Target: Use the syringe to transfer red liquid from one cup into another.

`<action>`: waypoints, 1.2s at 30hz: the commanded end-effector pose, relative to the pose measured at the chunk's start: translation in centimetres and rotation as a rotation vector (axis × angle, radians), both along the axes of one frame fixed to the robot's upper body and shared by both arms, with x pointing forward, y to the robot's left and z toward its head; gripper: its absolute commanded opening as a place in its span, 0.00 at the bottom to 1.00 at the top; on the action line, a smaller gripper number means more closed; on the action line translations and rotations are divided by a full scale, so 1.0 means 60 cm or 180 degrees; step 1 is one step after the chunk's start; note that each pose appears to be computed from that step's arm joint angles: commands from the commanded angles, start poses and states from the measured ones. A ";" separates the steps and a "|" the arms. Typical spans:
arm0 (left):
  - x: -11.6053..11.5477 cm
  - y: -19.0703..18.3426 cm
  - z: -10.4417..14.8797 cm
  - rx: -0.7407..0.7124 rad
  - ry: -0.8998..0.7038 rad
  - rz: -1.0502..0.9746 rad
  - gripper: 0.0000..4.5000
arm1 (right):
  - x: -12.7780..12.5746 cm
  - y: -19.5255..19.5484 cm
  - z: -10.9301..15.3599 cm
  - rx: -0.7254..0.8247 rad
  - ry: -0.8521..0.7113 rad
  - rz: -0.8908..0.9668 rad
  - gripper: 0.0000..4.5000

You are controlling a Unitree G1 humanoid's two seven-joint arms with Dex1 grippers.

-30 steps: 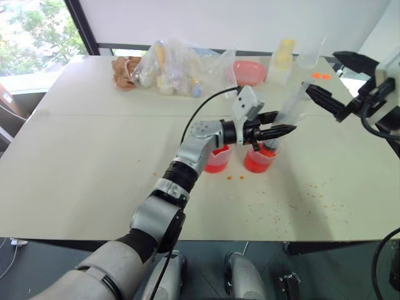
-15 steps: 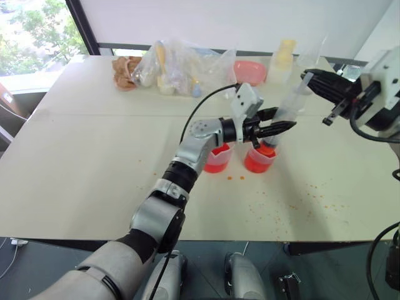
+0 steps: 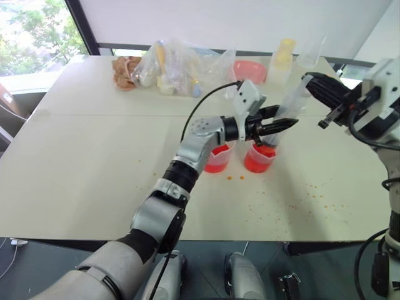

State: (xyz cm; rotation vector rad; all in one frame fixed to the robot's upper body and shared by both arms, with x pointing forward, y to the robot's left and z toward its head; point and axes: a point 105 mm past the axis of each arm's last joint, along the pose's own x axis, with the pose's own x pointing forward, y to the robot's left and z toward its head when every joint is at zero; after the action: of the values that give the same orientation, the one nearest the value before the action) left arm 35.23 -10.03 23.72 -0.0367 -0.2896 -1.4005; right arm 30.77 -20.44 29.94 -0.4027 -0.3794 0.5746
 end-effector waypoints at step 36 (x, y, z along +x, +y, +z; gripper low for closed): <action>-0.004 0.040 0.201 -0.0546 -0.0229 0.0273 0.32 | -0.078 -0.092 0.041 0.0466 0.0026 -0.0263 0.99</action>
State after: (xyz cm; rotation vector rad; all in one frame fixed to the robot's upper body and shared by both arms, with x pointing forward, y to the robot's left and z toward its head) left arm 35.27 -9.04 31.34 -0.1231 -0.3711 -1.3473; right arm 27.71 -26.02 30.09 -0.2609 -0.3187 0.4404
